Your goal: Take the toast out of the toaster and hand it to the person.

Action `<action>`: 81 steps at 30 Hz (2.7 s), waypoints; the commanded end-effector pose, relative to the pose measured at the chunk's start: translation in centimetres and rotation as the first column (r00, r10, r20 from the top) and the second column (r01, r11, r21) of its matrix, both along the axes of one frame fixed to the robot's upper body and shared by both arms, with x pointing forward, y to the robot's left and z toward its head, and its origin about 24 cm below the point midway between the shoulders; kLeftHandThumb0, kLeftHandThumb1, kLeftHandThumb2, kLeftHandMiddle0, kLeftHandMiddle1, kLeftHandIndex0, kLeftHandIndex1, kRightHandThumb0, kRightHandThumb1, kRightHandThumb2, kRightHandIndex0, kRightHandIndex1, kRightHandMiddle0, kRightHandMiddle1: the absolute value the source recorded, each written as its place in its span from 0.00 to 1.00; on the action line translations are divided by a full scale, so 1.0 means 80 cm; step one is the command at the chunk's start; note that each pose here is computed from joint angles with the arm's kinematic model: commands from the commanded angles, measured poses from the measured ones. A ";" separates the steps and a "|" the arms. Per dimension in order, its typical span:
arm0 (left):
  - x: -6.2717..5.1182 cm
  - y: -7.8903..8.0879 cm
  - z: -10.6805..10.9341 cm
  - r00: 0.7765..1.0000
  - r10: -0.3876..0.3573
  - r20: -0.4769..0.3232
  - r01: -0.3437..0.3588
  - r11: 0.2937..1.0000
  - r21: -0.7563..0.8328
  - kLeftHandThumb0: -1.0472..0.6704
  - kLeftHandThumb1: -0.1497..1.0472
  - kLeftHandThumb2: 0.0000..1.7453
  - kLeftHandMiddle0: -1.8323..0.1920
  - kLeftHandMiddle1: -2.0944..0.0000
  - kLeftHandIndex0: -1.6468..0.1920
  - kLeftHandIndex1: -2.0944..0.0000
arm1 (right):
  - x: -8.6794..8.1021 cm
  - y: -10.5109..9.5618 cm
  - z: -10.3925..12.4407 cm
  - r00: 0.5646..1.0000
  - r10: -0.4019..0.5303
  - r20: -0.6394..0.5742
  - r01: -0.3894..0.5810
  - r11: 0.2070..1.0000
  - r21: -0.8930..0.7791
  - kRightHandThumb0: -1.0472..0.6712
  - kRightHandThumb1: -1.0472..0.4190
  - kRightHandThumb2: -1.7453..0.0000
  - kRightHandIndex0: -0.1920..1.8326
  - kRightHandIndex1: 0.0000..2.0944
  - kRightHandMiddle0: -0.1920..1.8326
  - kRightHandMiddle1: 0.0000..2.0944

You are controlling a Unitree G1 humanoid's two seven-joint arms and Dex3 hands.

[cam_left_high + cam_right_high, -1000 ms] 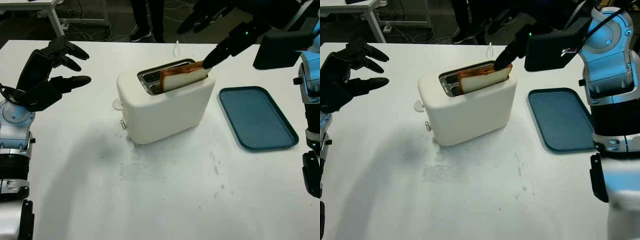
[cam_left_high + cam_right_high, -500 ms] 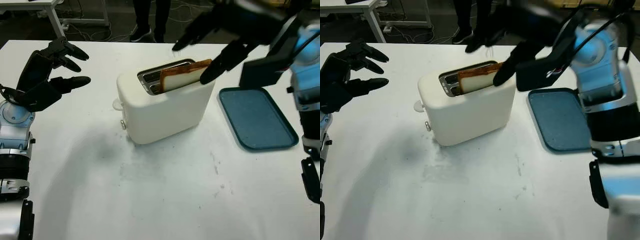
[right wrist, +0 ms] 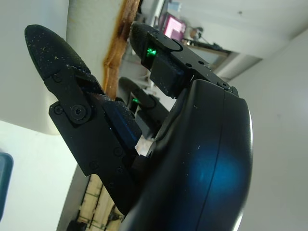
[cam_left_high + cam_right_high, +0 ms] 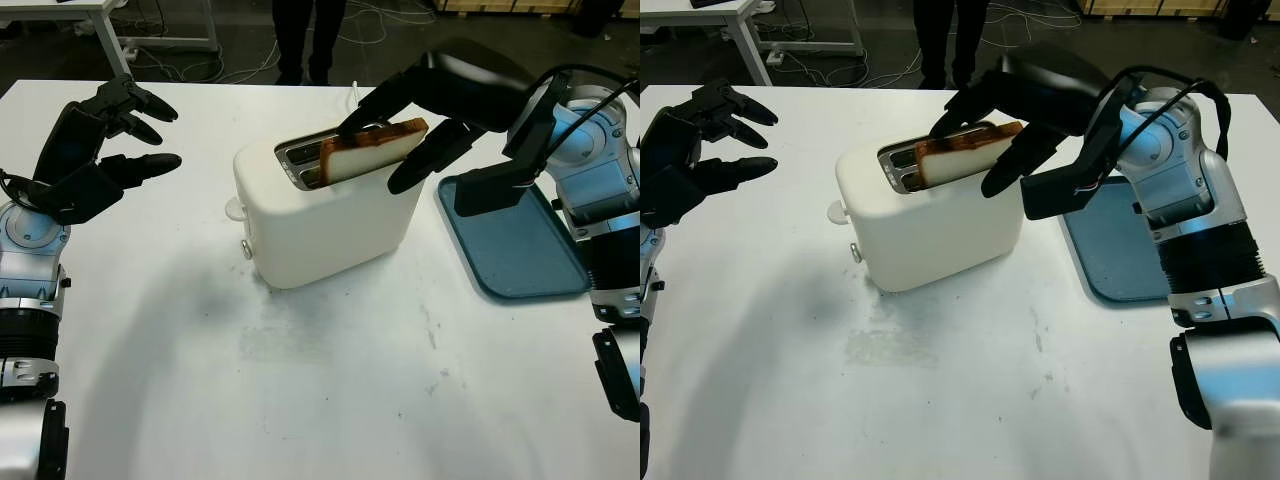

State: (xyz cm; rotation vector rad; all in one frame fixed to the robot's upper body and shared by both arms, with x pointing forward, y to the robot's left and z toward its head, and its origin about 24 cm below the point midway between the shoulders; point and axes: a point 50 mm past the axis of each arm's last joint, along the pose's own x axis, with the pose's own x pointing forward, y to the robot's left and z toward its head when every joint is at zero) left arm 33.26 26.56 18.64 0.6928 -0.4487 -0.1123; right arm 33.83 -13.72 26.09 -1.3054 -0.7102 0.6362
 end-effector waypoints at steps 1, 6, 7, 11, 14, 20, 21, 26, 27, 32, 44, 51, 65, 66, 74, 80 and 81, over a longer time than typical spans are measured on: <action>-0.002 0.000 -0.004 1.000 0.003 -0.003 -0.003 1.000 0.008 0.06 0.89 0.02 0.72 0.37 0.73 0.42 | -0.001 0.003 -0.006 1.000 0.014 0.005 -0.015 1.000 0.014 0.15 0.26 1.00 0.54 0.00 0.51 0.00; -0.002 0.002 -0.005 1.000 0.001 0.004 -0.001 1.000 0.020 0.05 0.89 0.03 0.72 0.37 0.73 0.42 | 0.001 0.003 -0.008 1.000 0.023 0.020 -0.024 0.998 0.050 0.17 0.27 1.00 0.54 0.00 0.51 0.00; -0.001 0.002 -0.006 1.000 0.001 0.004 -0.001 1.000 0.017 0.05 0.89 0.03 0.72 0.37 0.73 0.42 | 0.001 0.003 -0.008 0.999 0.024 0.021 -0.026 0.998 0.056 0.17 0.27 1.00 0.53 0.00 0.51 0.00; -0.001 0.001 -0.006 1.000 0.000 -0.005 0.000 1.000 -0.004 0.05 0.89 0.03 0.72 0.37 0.73 0.42 | 0.003 0.002 -0.010 0.999 0.020 0.028 -0.022 0.998 0.051 0.22 0.26 1.00 0.53 0.00 0.51 0.00; -0.001 0.001 -0.006 1.000 -0.001 0.001 0.001 1.000 0.006 0.05 0.89 0.03 0.72 0.37 0.73 0.42 | 0.006 0.003 -0.012 1.000 0.014 0.024 -0.015 0.999 0.048 0.25 0.25 1.00 0.54 0.01 0.51 0.00; -0.002 0.002 -0.006 1.000 0.009 -0.002 -0.009 1.000 -0.003 0.05 0.89 0.02 0.72 0.37 0.73 0.42 | 0.011 0.005 -0.018 1.000 0.001 0.004 -0.001 1.000 0.023 0.28 0.24 1.00 0.55 0.01 0.52 0.01; -0.002 0.002 -0.006 1.000 0.009 0.000 -0.009 1.000 -0.001 0.05 0.89 0.02 0.72 0.37 0.73 0.42 | 0.011 0.005 -0.019 1.000 0.000 0.003 0.000 1.000 0.015 0.29 0.24 1.00 0.55 0.01 0.52 0.01; -0.002 0.003 -0.008 1.000 0.000 -0.005 0.000 1.000 -0.026 0.05 0.89 0.02 0.72 0.38 0.73 0.43 | 0.014 0.005 -0.023 1.000 -0.019 -0.013 0.019 1.000 -0.011 0.31 0.22 0.99 0.63 0.06 0.54 0.01; -0.002 0.003 -0.008 1.000 0.000 -0.004 0.000 1.000 -0.026 0.05 0.89 0.02 0.72 0.37 0.73 0.43 | 0.015 0.005 -0.023 1.000 -0.025 -0.019 0.025 1.000 -0.016 0.31 0.21 0.99 0.63 0.06 0.54 0.01; -0.002 0.002 -0.008 1.000 0.004 -0.002 -0.004 1.000 -0.012 0.05 0.89 0.02 0.72 0.37 0.73 0.42 | 0.018 0.005 -0.027 0.998 -0.047 -0.044 0.046 0.998 -0.033 0.33 0.18 1.00 0.53 0.46 0.55 0.01; -0.003 0.002 -0.009 1.000 0.013 0.001 -0.013 1.000 0.001 0.05 0.89 0.03 0.73 0.37 0.73 0.42 | 0.022 0.008 -0.029 1.000 -0.026 0.003 0.026 0.998 -0.049 0.42 0.09 0.98 0.54 0.65 0.70 0.08; -0.002 0.002 -0.010 1.000 0.008 -0.004 -0.008 1.000 -0.013 0.05 0.89 0.03 0.73 0.37 0.73 0.42 | 0.025 0.005 -0.034 0.992 -0.052 0.112 0.063 0.993 -0.102 0.32 0.09 0.86 0.62 0.82 0.59 0.58; -0.002 0.001 -0.011 1.000 0.009 -0.009 -0.009 1.000 -0.006 0.05 0.89 0.03 0.73 0.37 0.74 0.41 | 0.038 -0.006 -0.022 0.979 -0.109 0.171 0.101 0.993 0.052 0.35 0.09 0.82 0.60 0.83 0.46 0.83; -0.002 0.001 -0.011 1.000 0.008 -0.009 -0.008 1.000 -0.004 0.04 0.89 0.03 0.73 0.37 0.74 0.41 | 0.041 -0.010 -0.017 0.983 -0.115 0.143 0.103 0.991 0.085 0.35 0.09 0.82 0.60 0.83 0.46 0.83; -0.001 0.001 -0.011 1.000 0.007 -0.011 -0.007 1.000 -0.008 0.04 0.89 0.03 0.73 0.36 0.74 0.41 | 0.054 -0.037 0.031 0.995 -0.083 -0.050 0.096 0.910 0.403 0.38 0.09 0.80 0.56 0.83 0.43 0.83; -0.001 0.002 -0.012 1.000 0.014 -0.008 -0.014 1.000 0.002 0.04 0.89 0.04 0.73 0.36 0.74 0.41 | 0.054 -0.071 0.061 0.991 -0.135 -0.027 0.129 0.840 0.528 0.37 0.09 0.77 0.59 0.83 0.47 0.83; -0.001 0.002 -0.012 1.000 0.014 -0.010 -0.014 1.000 0.002 0.04 0.89 0.04 0.73 0.36 0.74 0.41 | 0.056 -0.076 0.063 0.990 -0.133 -0.052 0.139 0.813 0.566 0.37 0.09 0.77 0.59 0.83 0.47 0.83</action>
